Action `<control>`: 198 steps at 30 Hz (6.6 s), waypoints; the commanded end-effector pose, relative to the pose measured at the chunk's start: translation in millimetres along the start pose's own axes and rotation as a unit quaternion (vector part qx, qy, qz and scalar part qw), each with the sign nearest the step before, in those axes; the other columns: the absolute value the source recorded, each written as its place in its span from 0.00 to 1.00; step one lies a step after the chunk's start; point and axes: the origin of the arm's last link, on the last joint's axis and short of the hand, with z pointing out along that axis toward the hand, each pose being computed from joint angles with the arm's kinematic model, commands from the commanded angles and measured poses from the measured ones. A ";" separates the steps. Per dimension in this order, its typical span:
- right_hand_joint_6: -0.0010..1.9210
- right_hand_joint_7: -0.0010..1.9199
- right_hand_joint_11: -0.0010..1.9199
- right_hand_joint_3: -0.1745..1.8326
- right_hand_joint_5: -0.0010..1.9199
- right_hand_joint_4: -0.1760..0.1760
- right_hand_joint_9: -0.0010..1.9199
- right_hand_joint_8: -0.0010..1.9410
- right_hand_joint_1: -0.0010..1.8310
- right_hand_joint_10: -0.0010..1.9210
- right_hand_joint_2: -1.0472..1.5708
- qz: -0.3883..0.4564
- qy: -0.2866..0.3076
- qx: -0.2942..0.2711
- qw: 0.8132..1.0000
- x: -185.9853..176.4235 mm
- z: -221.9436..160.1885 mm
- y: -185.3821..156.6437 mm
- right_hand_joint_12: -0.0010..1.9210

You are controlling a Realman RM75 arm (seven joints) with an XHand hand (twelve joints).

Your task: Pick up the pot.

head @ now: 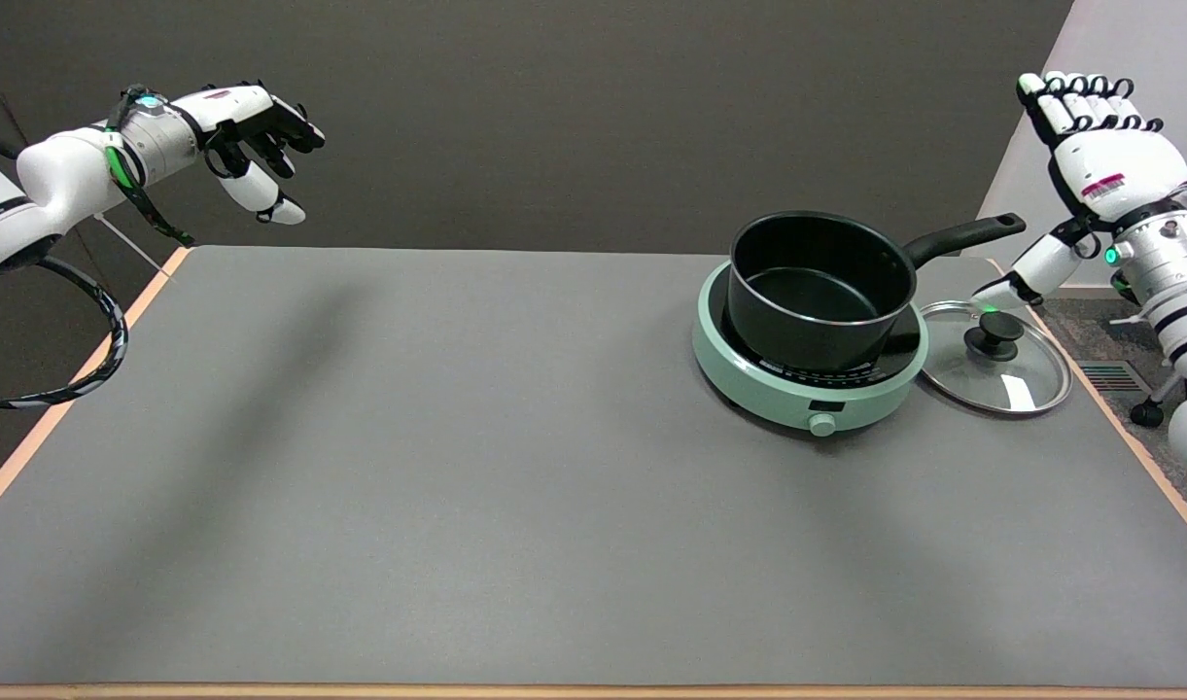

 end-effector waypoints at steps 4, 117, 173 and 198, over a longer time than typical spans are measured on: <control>0.00 0.00 0.00 0.42 0.00 0.55 0.00 0.00 0.61 0.00 0.23 0.103 -0.016 -0.060 0.993 3.9 7.7 14.0 0.00; 0.29 0.29 0.29 0.44 0.29 0.93 0.29 0.29 0.67 0.29 0.24 -0.021 -0.137 0.017 0.990 -55.7 63.0 -23.8 0.29; 0.66 0.66 0.66 0.37 0.66 0.21 0.66 0.65 0.54 0.66 0.49 -0.065 -0.149 0.050 0.986 -63.3 57.8 -35.6 0.66; 0.99 0.99 0.99 0.48 0.99 0.48 0.99 0.98 0.59 0.99 0.35 -0.053 -0.160 0.054 0.984 -67.6 55.6 -40.8 0.99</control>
